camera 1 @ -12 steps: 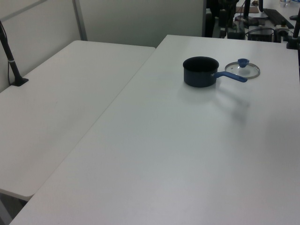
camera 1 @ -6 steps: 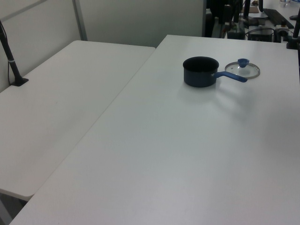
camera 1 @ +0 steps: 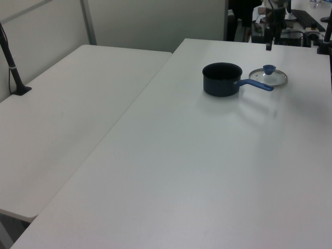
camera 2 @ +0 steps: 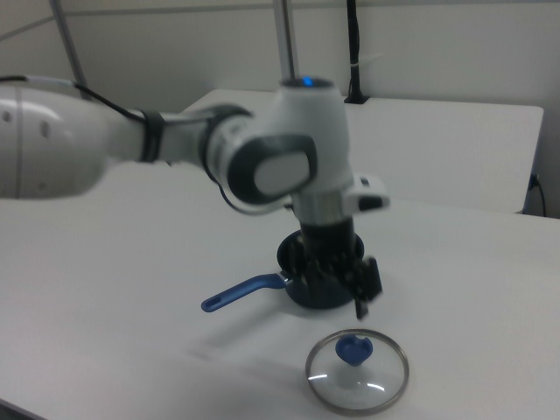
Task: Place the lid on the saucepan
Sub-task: 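Move the gripper toward the glass lid's blue knob, then lower the gripper and grasp the blue knob of the glass lid, then lift the glass lid off the table by its knob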
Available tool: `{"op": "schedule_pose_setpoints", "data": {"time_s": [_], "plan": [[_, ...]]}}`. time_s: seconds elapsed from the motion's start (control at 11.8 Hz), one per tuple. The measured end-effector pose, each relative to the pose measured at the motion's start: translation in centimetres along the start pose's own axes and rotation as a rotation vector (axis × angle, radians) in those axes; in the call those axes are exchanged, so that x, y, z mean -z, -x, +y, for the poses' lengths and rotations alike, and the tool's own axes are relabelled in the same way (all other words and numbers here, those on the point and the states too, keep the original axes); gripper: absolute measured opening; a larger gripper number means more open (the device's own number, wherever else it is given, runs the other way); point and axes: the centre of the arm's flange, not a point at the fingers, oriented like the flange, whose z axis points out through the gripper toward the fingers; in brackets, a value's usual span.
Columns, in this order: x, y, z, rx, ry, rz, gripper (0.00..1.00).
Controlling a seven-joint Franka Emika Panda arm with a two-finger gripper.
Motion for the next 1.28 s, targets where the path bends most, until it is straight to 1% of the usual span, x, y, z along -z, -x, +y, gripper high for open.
{"op": "schedule_pose_setpoints", "data": {"time_s": [0.17,0.34,0.51,0.68,0.94,1.02,1.11,1.19,1.28], "plan": [[-4.7,-0.3,1.4,0.010,0.021,-0.025,1.00],[-7.5,-1.2,1.9,0.013,0.046,-0.027,1.00],[-9.1,-1.7,1.6,0.008,0.040,-0.030,1.00],[-9.9,-2.5,0.9,0.010,0.038,-0.002,1.00],[-10.9,-2.8,0.3,0.019,0.039,-0.009,1.00],[-11.0,-2.9,0.1,0.022,0.038,-0.010,0.94],[-11.0,-2.9,0.0,0.023,0.038,-0.011,0.93],[-11.0,-2.9,0.0,0.025,0.038,-0.011,0.81],[-11.0,-3.0,0.0,0.029,0.039,-0.010,0.65]]}}
